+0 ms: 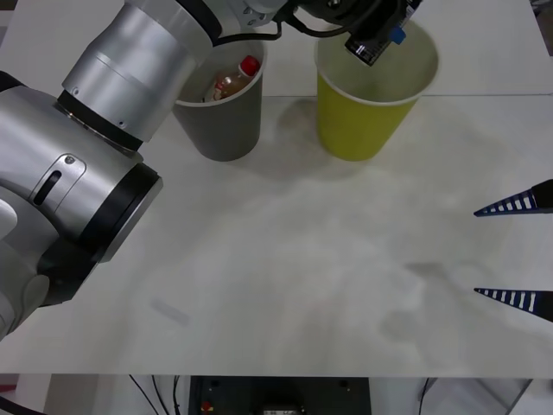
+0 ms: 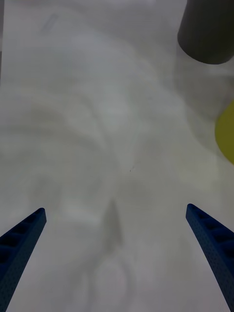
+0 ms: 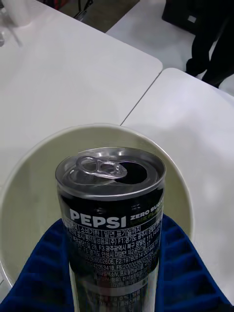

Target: Put the can into the green bin and the plastic bottle into the gray bin

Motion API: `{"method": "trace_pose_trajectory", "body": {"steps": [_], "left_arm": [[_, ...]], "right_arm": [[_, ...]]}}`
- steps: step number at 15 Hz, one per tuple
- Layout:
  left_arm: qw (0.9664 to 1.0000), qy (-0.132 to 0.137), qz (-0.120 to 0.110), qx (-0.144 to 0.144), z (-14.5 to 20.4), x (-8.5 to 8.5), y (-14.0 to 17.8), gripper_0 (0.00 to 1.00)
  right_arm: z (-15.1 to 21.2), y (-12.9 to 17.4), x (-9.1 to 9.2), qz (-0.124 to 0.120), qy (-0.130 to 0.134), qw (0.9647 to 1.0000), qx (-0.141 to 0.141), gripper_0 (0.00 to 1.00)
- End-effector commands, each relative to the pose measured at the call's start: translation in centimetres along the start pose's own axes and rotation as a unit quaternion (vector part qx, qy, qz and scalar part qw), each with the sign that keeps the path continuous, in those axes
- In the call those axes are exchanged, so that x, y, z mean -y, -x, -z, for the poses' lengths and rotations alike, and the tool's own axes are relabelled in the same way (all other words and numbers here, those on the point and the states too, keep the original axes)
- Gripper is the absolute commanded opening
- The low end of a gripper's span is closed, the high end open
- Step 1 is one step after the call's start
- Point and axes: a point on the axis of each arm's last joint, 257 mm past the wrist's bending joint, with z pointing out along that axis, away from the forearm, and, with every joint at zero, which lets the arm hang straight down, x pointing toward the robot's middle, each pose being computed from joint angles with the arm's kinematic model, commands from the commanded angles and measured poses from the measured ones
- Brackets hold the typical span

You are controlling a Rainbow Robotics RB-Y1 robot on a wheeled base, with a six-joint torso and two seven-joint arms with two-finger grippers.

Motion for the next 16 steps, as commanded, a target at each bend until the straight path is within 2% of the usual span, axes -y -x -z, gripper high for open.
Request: {"method": "trace_pose_trajectory", "body": {"steps": [1, 3, 5, 7, 8, 14, 16], "left_arm": [[1.0000, 0.001, 0.000, 0.000, 0.0, -0.1, 0.0, 1.00], [1.0000, -0.004, 0.008, 0.003, 0.4, -0.5, -0.1, 1.00], [0.9996, -0.019, 0.021, 0.010, 1.7, -1.8, -0.6, 1.00], [0.9987, -0.046, 0.016, 0.016, 4.0, -3.3, -2.7, 1.00], [0.9980, -0.053, 0.022, 0.026, 5.5, -4.0, -4.0, 1.00], [0.9979, -0.051, -0.028, 0.030, 12.7, -4.3, -10.7, 1.00], [0.9975, -0.050, -0.026, 0.043, 14.8, -4.2, -12.9, 1.00]], "right_arm": [[0.0, 0.0, 0.0, 0.000, 0.000, 1.0000, 0.000, 1.00], [0.0, 0.0, 0.0, 0.000, 0.000, 1.0000, 0.000, 1.00], [0.0, 0.0, 0.0, 0.000, 0.000, 1.0000, 0.000, 1.00], [0.0, 0.0, 0.0, 0.000, 0.000, 1.0000, 0.000, 1.00], [0.0, 0.0, 0.0, 0.000, 0.000, 1.0000, 0.000, 1.00], [0.0, 0.0, 0.0, 0.000, 0.000, 1.0000, 0.000, 1.00], [0.0, 0.0, 0.0, 0.000, 0.000, 1.0000, 0.000, 1.00]]}}
